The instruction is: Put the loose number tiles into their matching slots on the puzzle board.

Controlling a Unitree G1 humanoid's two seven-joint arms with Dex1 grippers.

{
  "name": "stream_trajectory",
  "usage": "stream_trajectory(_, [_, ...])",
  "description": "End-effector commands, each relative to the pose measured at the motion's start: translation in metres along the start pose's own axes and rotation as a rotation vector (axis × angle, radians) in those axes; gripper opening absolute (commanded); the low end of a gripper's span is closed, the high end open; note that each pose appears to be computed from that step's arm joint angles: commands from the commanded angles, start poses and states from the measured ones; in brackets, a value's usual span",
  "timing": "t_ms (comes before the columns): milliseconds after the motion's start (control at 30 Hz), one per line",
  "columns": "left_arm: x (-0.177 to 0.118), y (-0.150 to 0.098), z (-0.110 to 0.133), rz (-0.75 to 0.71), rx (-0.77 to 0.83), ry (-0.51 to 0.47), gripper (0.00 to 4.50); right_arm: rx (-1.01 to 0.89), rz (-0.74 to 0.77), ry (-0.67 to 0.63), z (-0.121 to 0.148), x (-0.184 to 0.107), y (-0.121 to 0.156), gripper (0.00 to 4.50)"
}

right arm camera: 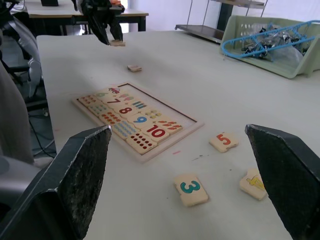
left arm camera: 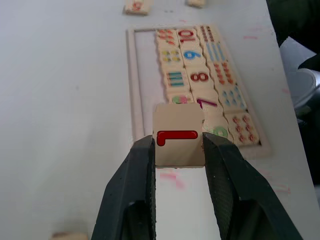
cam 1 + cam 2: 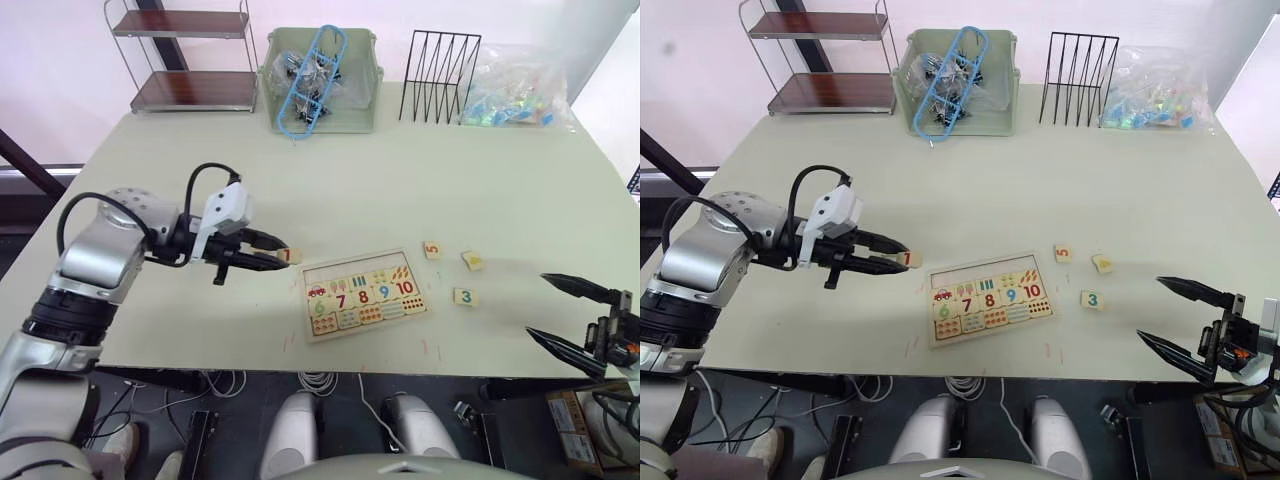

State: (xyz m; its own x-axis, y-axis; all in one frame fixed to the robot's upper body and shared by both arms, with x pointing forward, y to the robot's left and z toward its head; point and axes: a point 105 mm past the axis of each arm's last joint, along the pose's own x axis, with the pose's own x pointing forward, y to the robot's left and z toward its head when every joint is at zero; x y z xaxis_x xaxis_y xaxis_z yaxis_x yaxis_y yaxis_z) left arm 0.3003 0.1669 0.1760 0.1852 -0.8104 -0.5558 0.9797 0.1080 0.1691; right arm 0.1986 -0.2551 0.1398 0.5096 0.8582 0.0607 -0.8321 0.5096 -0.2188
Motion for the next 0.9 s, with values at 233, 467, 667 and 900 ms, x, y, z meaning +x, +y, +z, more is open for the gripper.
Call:
stream_trajectory(233, [0.016, 0.004, 0.018, 0.043, 0.089, 0.123, 0.89, -0.040, -0.020, -0.013, 0.005, -0.004, 0.000, 4.50])
stream_trajectory(467, [0.033, 0.006, 0.014, 0.055, 0.118, 0.205, 0.89, -0.047, -0.025, -0.015, 0.005, -0.003, 0.000, 4.50])
stream_trajectory(667, [0.047, 0.004, 0.006, 0.049, 0.110, 0.292, 0.89, -0.053, -0.039, -0.015, 0.006, -0.004, 0.002, 4.50])
stream_trajectory(900, [0.056, 0.004, 0.001, 0.025, 0.067, 0.338, 0.89, -0.055, -0.053, -0.018, 0.005, -0.005, 0.005, 4.50])
